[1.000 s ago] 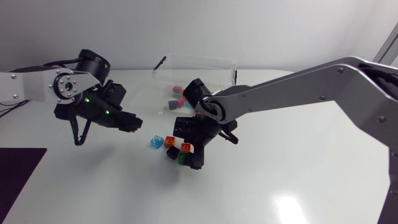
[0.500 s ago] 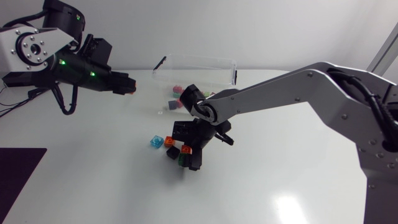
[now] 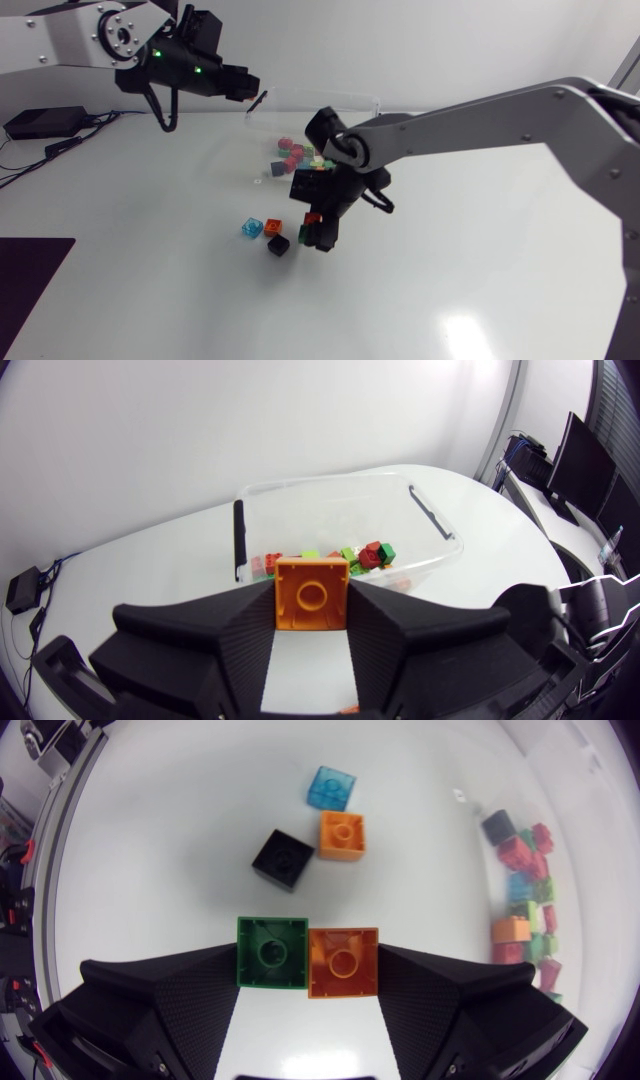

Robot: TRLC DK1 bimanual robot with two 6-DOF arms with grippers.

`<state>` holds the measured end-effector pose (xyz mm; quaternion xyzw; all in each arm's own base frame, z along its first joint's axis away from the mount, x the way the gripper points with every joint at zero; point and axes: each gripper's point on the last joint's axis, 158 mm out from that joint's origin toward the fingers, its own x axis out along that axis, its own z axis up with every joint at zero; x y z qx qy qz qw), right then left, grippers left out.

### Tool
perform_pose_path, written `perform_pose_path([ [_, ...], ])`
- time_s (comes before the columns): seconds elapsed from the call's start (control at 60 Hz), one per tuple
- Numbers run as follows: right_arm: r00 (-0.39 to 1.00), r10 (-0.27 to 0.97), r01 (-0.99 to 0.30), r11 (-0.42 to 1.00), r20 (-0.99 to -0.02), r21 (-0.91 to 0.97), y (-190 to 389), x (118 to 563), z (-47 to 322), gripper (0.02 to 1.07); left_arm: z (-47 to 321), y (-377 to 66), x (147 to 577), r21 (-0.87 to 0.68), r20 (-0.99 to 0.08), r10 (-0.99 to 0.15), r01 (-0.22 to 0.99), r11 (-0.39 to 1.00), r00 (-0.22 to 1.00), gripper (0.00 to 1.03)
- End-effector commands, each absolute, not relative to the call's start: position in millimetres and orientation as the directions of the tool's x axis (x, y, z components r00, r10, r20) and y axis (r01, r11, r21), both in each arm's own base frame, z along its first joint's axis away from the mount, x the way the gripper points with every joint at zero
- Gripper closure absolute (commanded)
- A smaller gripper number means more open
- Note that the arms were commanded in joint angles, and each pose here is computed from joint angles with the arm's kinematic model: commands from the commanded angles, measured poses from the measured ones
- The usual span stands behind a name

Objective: Place the duplo bricks in the container

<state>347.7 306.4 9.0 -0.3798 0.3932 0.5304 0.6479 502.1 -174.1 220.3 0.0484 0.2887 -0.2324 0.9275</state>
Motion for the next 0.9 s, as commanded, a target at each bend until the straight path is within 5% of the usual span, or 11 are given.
perform_pose_path([
  [0.0, 0.221, 0.426, -0.968, 0.208, -0.877, -0.143, 299, 372, 55, 0.66, 215, -189, 523, -0.063, -0.552, -0.421, 0.468, 0.882, 0.72, 0.74],
  [0.3, 0.393, 0.492, -0.901, 0.377, -0.777, -0.216, 277, 419, 141, 0.66, 186, -219, 577, -0.082, -0.568, -0.434, 0.477, 0.875, 0.699, 0.69],
  [0.333, 0.413, 0.502, -0.891, 0.397, -0.76, -0.221, 276, 424, 151, 0.66, 182, -222, 583, -0.081, -0.569, -0.435, 0.479, 0.874, 0.698, 0.59],
  [0.367, 0.434, 0.506, -0.879, 0.42, -0.745, -0.227, 274, 431, 160, 0.66, 172, -225, 590, -0.08, -0.587, -0.429, 0.478, 0.874, 0.686, 0.3],
  [0.433, 0.475, 0.518, -0.855, 0.463, -0.712, -0.234, 272, 444, 174, 0.66, 167, -224, 594, -0.078, -0.599, -0.423, 0.477, 0.876, 0.68, 0.05],
  [0.633, 0.578, 0.524, -0.781, 0.578, -0.625, -0.238, 260, 485, 204, 0.66, 177, -195, 575, -0.056, -0.664, -0.382, 0.467, 0.882, 0.643, 0.04],
  [0.883, 0.636, 0.513, -0.714, 0.674, -0.576, -0.188, 254, 534, 198, 0.66, 186, -144, 502, 0.013, -0.753, -0.326, 0.509, 0.861, 0.572, 0.05],
])
